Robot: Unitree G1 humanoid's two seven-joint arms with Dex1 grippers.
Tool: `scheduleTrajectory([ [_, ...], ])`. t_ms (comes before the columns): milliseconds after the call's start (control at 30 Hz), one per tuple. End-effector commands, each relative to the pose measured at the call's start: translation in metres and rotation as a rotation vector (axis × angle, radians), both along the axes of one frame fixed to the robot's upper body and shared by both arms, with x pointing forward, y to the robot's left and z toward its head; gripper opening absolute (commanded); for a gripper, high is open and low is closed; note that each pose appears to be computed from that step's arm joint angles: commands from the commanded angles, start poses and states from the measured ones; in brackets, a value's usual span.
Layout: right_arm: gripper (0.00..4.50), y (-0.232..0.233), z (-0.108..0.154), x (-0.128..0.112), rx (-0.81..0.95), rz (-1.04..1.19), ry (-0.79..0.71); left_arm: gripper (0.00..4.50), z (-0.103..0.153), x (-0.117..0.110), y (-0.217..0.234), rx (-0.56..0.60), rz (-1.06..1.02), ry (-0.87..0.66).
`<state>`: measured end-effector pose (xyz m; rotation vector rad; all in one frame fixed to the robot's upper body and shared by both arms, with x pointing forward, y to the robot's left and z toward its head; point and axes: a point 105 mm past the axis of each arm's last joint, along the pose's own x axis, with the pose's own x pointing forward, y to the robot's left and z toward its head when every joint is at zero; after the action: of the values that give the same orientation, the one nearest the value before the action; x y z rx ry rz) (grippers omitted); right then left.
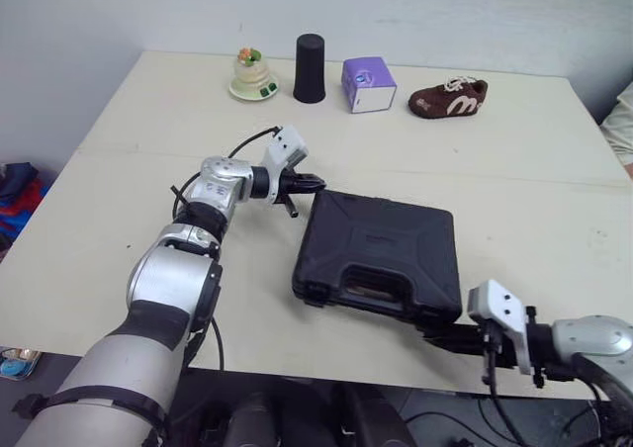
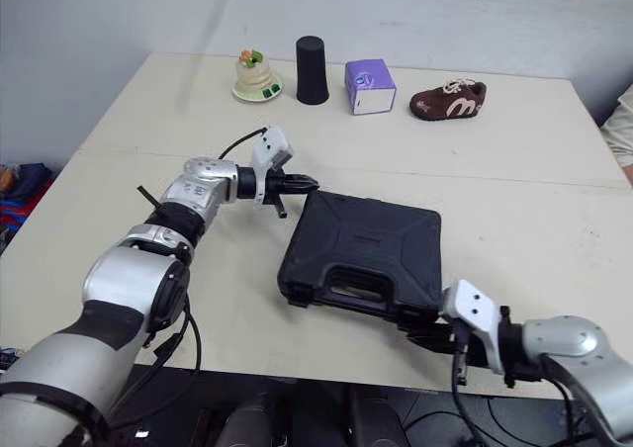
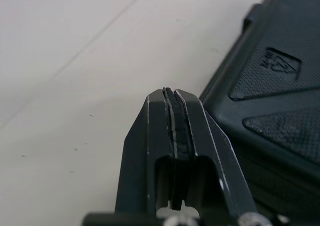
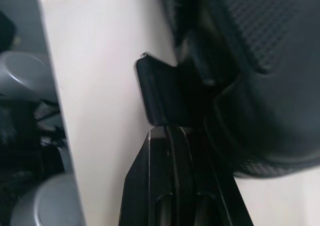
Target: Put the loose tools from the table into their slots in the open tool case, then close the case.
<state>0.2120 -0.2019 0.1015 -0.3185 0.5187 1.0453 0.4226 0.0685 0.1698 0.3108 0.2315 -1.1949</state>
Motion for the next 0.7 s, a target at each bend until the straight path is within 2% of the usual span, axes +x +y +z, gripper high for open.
scheduleTrajectory([
  [33,0.0,-0.009,0.024,0.0,0.006,0.007,-0.064,0.03,-0.004,-0.024,-0.005,0.039,-0.224,0.052],
  [267,0.0,-0.038,0.025,-0.001,-0.114,-0.038,-0.059,0.03,-0.011,-0.046,0.0,0.056,-0.364,0.07],
  [367,0.0,-0.057,0.022,0.001,-0.221,-0.061,-0.034,0.03,-0.015,-0.061,-0.004,0.053,-0.422,0.077],
  [433,0.0,-0.066,0.02,0.002,-0.257,-0.074,-0.02,0.03,-0.013,-0.06,-0.006,0.042,-0.392,0.068],
  [600,0.0,-0.073,0.019,0.013,-0.293,-0.084,-0.043,0.03,-0.008,-0.04,-0.011,0.012,-0.24,0.043],
  [700,0.0,-0.068,0.02,0.023,-0.294,-0.08,-0.075,0.03,-0.01,-0.046,-0.017,0.009,-0.273,0.058],
])
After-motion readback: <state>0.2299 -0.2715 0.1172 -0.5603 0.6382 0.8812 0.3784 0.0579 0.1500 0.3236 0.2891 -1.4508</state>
